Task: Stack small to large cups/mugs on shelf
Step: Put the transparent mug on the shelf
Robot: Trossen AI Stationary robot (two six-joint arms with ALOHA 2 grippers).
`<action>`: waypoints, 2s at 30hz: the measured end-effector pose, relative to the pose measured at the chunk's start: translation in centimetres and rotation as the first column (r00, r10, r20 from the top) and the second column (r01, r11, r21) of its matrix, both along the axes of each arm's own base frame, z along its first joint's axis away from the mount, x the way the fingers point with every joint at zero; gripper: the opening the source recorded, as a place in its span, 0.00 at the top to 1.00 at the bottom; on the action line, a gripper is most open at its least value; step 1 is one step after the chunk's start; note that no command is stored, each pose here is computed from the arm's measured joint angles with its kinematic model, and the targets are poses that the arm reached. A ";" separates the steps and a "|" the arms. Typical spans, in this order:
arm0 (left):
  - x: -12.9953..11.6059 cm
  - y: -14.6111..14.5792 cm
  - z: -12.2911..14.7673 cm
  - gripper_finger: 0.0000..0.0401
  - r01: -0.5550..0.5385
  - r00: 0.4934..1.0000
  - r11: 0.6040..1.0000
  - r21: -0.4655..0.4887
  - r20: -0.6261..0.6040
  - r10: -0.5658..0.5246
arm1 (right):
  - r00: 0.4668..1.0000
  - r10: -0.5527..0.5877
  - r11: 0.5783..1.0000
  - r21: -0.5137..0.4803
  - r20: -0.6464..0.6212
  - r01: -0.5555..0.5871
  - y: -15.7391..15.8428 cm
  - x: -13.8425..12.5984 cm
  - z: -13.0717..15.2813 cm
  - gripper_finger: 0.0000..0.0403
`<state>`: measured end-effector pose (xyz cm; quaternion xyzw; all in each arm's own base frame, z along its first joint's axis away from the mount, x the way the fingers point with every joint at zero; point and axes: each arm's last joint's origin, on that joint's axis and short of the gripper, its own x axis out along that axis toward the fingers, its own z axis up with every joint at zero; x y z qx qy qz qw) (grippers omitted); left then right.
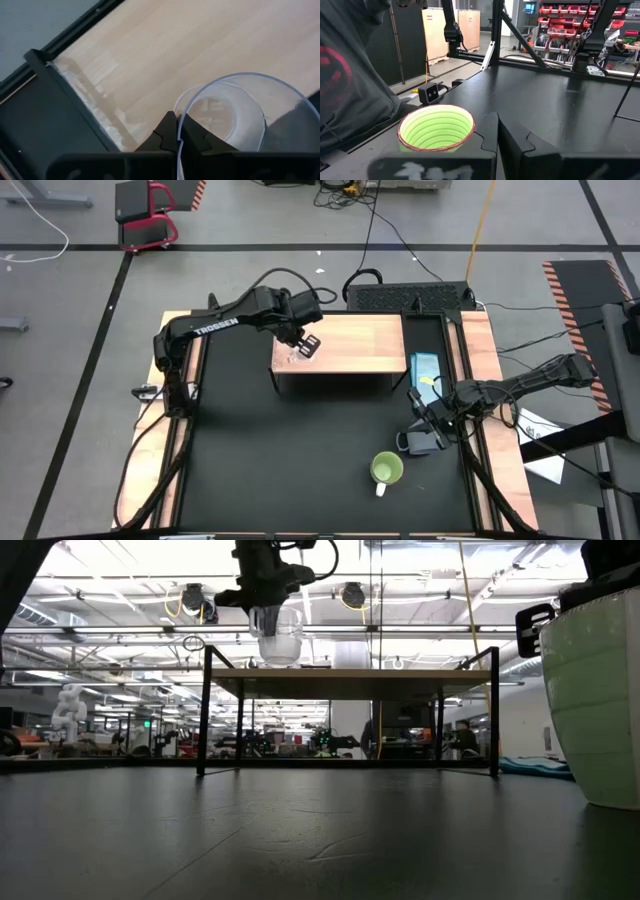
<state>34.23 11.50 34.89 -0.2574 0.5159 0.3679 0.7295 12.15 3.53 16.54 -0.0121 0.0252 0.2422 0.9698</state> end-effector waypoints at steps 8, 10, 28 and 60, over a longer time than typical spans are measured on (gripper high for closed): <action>-0.2 0.0 0.0 1.00 -0.045 0.999 0.999 0.021 -0.018 0.045 | 1.000 0.000 1.000 0.000 -0.004 0.000 0.0 0.0 0.0 1.00; -0.2 0.0 0.0 1.00 -0.055 0.998 0.998 0.019 -0.015 0.056 | 1.000 0.000 1.000 0.000 -0.004 0.000 0.0 0.0 0.0 1.00; -0.3 0.0 0.0 1.00 -0.111 0.994 0.994 0.011 -0.007 0.111 | 0.999 -0.001 1.000 0.007 -0.036 0.001 0.0 0.0 -0.3 1.00; 0.4 0.0 -1.1 0.98 -0.090 0.994 0.996 0.020 -0.052 0.091 | 0.999 -0.002 1.000 0.028 -0.053 0.004 0.0 0.0 -0.3 1.00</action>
